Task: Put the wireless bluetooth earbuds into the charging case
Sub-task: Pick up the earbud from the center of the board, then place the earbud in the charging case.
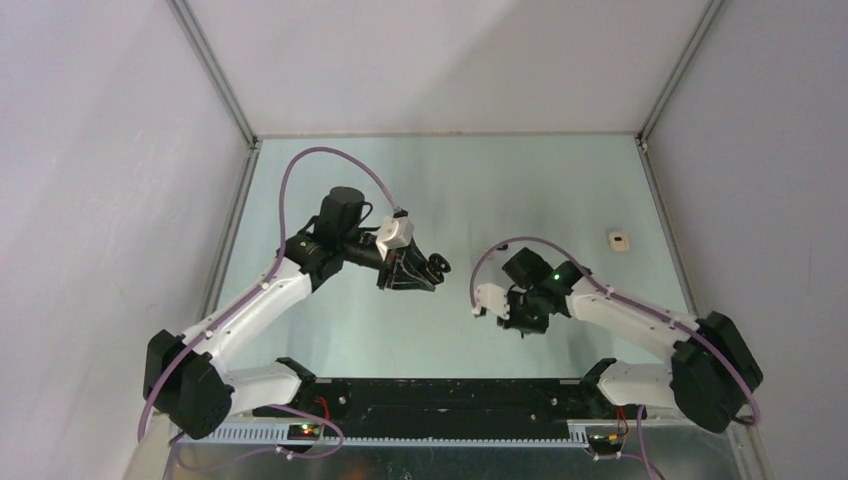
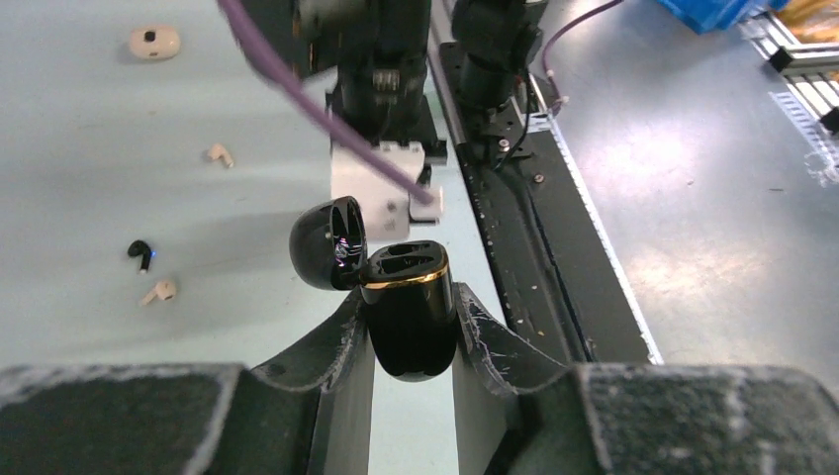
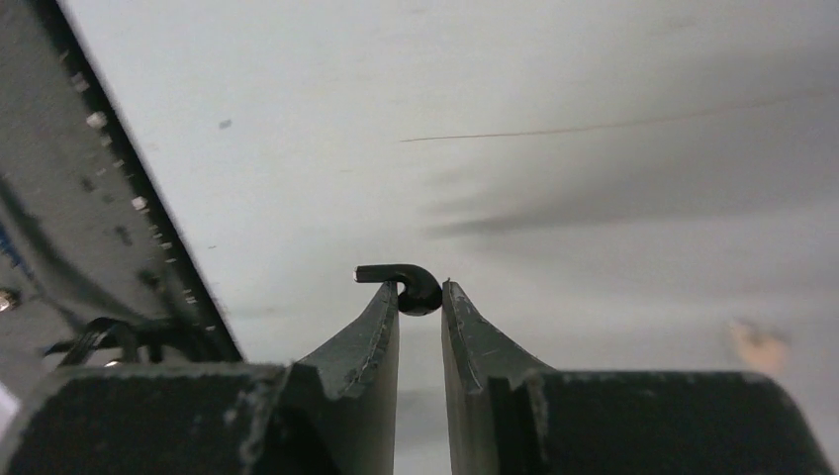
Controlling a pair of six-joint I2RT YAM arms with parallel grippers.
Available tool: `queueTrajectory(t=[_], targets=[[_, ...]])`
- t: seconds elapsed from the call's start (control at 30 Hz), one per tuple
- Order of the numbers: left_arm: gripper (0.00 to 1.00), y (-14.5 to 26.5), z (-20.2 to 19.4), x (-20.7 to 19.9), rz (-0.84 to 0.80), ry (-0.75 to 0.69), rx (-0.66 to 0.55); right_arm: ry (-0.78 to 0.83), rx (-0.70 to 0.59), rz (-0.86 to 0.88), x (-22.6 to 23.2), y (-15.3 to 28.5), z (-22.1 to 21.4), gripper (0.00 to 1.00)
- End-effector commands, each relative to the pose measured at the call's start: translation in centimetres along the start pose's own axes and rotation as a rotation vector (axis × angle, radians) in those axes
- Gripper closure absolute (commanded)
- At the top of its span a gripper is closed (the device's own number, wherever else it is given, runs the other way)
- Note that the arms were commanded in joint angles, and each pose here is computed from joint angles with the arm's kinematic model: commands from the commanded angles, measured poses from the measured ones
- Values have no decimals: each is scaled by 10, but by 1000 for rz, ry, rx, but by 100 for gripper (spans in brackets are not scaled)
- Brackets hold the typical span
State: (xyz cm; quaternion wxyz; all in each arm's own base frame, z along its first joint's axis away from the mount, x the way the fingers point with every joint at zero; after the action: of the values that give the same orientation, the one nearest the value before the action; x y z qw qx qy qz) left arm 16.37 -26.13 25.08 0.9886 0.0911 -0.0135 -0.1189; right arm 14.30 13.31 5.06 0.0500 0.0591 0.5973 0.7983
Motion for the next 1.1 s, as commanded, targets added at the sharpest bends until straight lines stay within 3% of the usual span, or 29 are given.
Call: queueTrajectory(t=[0.0, 0.2, 0.33, 0.47, 0.77, 0.97, 1.07], targets=[[100, 1, 8, 21, 113, -12, -20, -23, -154, -300, -53, 62, 36, 88], [100, -1, 9, 38, 195, 15, -46, -65, -310, -607, -95, 138, 60, 88], [100, -3, 8, 44, 212, 40, -65, -71, -486, -812, -112, 201, 90, 88], [100, -6, 6, 49, 211, 66, -73, -56, -578, -905, -116, 235, 110, 86], [100, -2, 15, 58, 259, 52, -65, 62, -687, -1019, -112, 275, 161, 85], [100, 6, 19, 73, 288, 24, 66, 95, -701, -1053, -109, 295, 200, 86], [100, 7, 25, 75, 286, 14, 57, 71, -703, -1054, -109, 298, 212, 87]])
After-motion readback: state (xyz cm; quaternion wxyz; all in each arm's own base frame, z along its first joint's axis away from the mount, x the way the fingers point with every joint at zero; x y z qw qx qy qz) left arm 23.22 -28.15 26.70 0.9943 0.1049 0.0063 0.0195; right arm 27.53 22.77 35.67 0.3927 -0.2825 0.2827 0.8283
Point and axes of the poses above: each gripper's point midway between its finger pads, its own y axis back along the fingers, its own x axis along the line the jaws close on, z = x × y, the point moved 2 cm from there along y, back along the fingers, and after that the axes turned 5 degrees about -y, right-handed, at the moved point
